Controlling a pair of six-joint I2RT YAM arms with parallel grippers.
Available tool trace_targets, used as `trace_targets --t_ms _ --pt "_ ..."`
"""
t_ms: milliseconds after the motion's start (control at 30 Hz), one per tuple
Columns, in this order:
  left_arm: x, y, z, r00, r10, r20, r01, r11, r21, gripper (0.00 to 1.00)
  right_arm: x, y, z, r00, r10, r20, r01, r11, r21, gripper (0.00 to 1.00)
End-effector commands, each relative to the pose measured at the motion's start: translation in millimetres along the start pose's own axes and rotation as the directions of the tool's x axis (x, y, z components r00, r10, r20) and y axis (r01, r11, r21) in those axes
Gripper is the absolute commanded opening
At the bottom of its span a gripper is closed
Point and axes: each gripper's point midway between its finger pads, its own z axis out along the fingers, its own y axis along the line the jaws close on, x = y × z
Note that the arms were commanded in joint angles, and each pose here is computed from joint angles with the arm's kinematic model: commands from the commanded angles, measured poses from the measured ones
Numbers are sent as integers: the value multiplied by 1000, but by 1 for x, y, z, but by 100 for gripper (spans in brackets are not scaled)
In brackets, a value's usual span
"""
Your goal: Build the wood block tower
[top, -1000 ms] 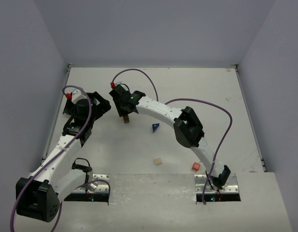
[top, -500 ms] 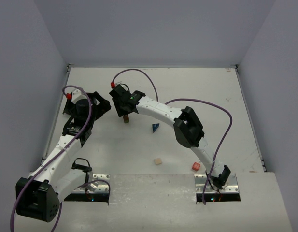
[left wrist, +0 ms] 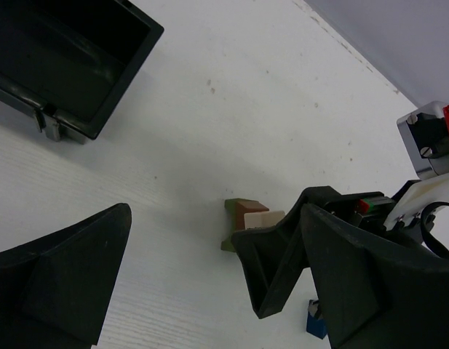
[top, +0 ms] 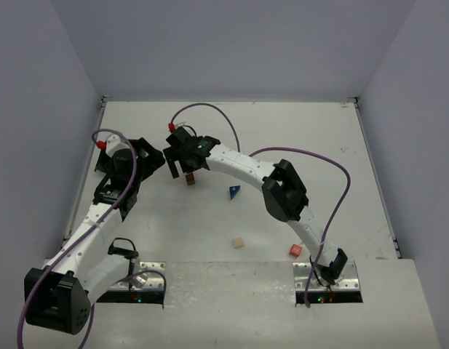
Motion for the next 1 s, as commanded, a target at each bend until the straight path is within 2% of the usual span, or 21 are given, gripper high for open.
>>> trace_targets --t_ms 0,133,300,467,767,900,967 --pt "-9 -14 -5 1000 -19 21 18 998 67 100 -39 6 -44 992 8 123 -4 999 -35 99" --pt "-9 -21 -10 1000 -16 12 15 994 105 100 -48 8 -65 984 -9 176 24 996 -81 99" --pt "-5 -41 -21 1000 -13 -25 18 975 222 100 -54 7 -105 969 -11 248 52 986 -156 99" --pt "10 -60 -27 995 -10 -101 43 943 330 100 -22 -41 -123 971 46 235 -18 993 -120 99" --pt "38 -42 -7 979 -52 -197 97 969 228 100 53 -127 -131 944 248 218 -230 968 -106 99" --pt "51 -32 7 968 -39 -247 80 984 158 100 73 -145 -129 945 260 200 -253 966 -63 99" --pt "55 -15 15 969 -37 -246 54 996 64 100 78 -148 -129 945 259 198 -253 966 -56 99"
